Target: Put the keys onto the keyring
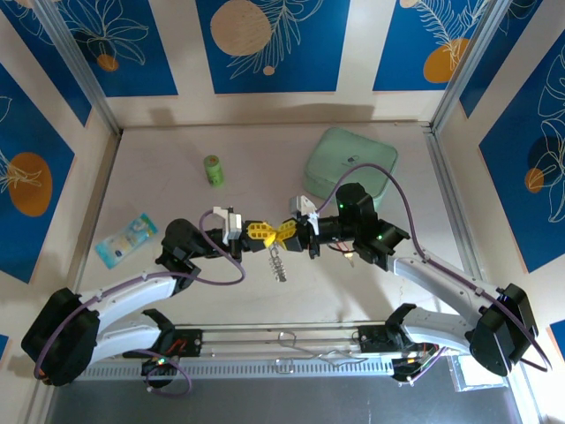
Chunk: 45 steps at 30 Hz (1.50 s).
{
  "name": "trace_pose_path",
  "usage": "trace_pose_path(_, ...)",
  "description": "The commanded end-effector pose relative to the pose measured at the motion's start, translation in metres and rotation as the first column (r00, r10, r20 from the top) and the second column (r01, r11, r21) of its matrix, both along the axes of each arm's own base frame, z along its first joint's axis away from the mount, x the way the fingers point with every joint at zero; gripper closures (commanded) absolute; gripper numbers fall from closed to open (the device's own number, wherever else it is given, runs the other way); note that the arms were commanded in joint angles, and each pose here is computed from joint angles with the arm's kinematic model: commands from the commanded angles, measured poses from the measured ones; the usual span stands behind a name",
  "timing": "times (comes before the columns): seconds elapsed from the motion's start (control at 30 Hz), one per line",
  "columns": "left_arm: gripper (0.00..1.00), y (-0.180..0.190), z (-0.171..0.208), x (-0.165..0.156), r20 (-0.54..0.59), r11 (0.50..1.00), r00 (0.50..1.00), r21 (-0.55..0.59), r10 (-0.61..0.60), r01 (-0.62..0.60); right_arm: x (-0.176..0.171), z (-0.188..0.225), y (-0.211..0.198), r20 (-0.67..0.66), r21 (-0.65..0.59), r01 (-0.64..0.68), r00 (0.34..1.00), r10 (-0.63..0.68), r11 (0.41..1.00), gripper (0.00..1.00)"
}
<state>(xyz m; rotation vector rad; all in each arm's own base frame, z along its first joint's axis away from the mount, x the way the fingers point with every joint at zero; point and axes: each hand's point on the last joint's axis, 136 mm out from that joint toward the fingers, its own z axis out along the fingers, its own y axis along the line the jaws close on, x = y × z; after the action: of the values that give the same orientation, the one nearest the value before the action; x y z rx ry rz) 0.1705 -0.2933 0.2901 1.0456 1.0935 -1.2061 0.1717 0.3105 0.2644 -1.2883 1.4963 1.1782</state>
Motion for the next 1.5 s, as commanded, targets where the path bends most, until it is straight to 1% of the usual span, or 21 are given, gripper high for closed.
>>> trace_pose_path(0.0, 1.0, -0.002, 0.009, -0.01, 0.04, 0.999, 0.998, -0.03, -0.044, 0.045, -0.002, 0.015, 0.006, 0.018, 0.037, -0.028, 0.999, 0.028, 0.999, 0.94)
trace_pose_path(0.03, 1.0, -0.002, 0.008, -0.01, 0.039, 0.999, 0.998, -0.028, -0.044, 0.045, -0.002, 0.014, 0.006, 0.016, 0.035, -0.032, 0.999, 0.032, 0.999, 0.98)
trace_pose_path(0.07, 1.0, -0.002, 0.008, -0.01, 0.037, 0.999, 0.998, -0.027, -0.044, 0.045, -0.003, 0.015, 0.006, 0.019, 0.036, -0.036, 0.999, 0.035, 0.999, 1.0)
trace_pose_path(0.13, 1.0, -0.002, 0.006, -0.008, 0.029, 0.999, 0.999, -0.019, -0.032, 0.033, -0.004, 0.014, 0.005, 0.02, 0.031, -0.038, 0.999, 0.037, 0.999, 1.0)
trace_pose_path(0.2, 1.0, -0.002, 0.0, -0.002, 0.01, 1.0, 1.0, 0.007, 0.006, -0.006, -0.004, 0.013, 0.003, 0.024, 0.019, -0.036, 0.999, 0.035, 0.999, 1.0)
trace_pose_path(0.27, 0.73, -0.001, -0.008, 0.005, -0.006, 0.997, 0.999, 0.052, 0.054, -0.054, -0.004, 0.011, 0.0, 0.027, -0.01, -0.027, 0.999, 0.027, 1.0, 1.0)
trace_pose_path(0.33, 0.6, 0.002, -0.017, 0.007, 0.002, 0.991, 0.996, 0.108, 0.084, -0.084, -0.003, 0.006, -0.004, 0.031, -0.054, -0.013, 0.999, 0.014, 0.998, 1.0)
trace_pose_path(0.4, 0.57, 0.004, -0.028, 0.006, 0.014, 0.978, 0.995, 0.181, 0.098, -0.099, -0.001, -0.001, -0.008, 0.039, -0.106, 0.004, 0.999, 0.0, 0.994, 1.0)
trace_pose_path(0.47, 0.56, 0.008, -0.037, 0.005, 0.028, 0.961, 0.993, 0.251, 0.11, -0.114, 0.001, -0.009, -0.012, 0.043, -0.169, 0.023, 0.999, -0.016, 0.985, 1.0)
trace_pose_path(0.57, 0.58, 0.014, -0.048, 0.003, 0.048, 0.934, 0.991, 0.331, 0.124, -0.133, -0.001, -0.015, -0.016, 0.05, -0.234, 0.028, 0.999, -0.016, 0.972, 1.0)
trace_pose_path(0.7, 0.65, 0.017, -0.056, 0.0, 0.046, 0.909, 0.993, 0.4, 0.109, -0.119, -0.005, -0.022, -0.019, 0.071, -0.325, 0.026, 0.997, -0.003, 0.945, 1.0)
trace_pose_path(0.77, 0.66, 0.016, -0.055, -0.001, 0.037, 0.909, 0.995, 0.403, 0.094, -0.101, -0.008, -0.025, -0.018, 0.083, -0.367, 0.02, 0.997, 0.011, 0.93, 1.0)
trace_pose_path(0.97, 0.68, 0.008, -0.049, -0.005, 0.004, 0.923, 0.999, 0.383, 0.037, -0.036, -0.01, -0.028, -0.01, 0.108, -0.438, 0.01, 0.993, 0.042, 0.899, 1.0)
trace_pose_path(1.2, 0.78, 0.004, -0.049, -0.01, -0.014, 0.925, 1.0, 0.379, -0.011, 0.015, -0.012, -0.03, 0.001, 0.125, -0.482, -0.011, 0.989, 0.082, 0.876, 1.0)
trace_pose_path(1.3, 0.88, 0.004, -0.048, -0.012, -0.011, 0.925, 1.0, 0.38, -0.021, 0.024, -0.013, -0.032, 0.003, 0.127, -0.503, -0.021, 0.987, 0.098, 0.864, 1.0)
trace_pose_path(1.37, 0.98, 0.004, -0.048, -0.013, -0.01, 0.924, 1.0, 0.381, -0.029, 0.031, -0.015, -0.031, 0.004, 0.12, -0.498, -0.031, 0.987, 0.104, 0.867, 1.0)
trace_pose_path(1.43, 1.0, 0.004, -0.047, -0.015, -0.011, 0.925, 0.999, 0.377, -0.037, 0.038, -0.016, -0.028, 0.004, 0.109, -0.475, -0.034, 0.989, 0.097, 0.879, 1.0)
trace_pose_path(1.47, 1.0, 0.004, -0.046, -0.016, -0.01, 0.928, 0.999, 0.37, -0.038, 0.039, -0.016, -0.024, 0.003, 0.099, -0.447, -0.037, 0.991, 0.091, 0.894, 0.95)
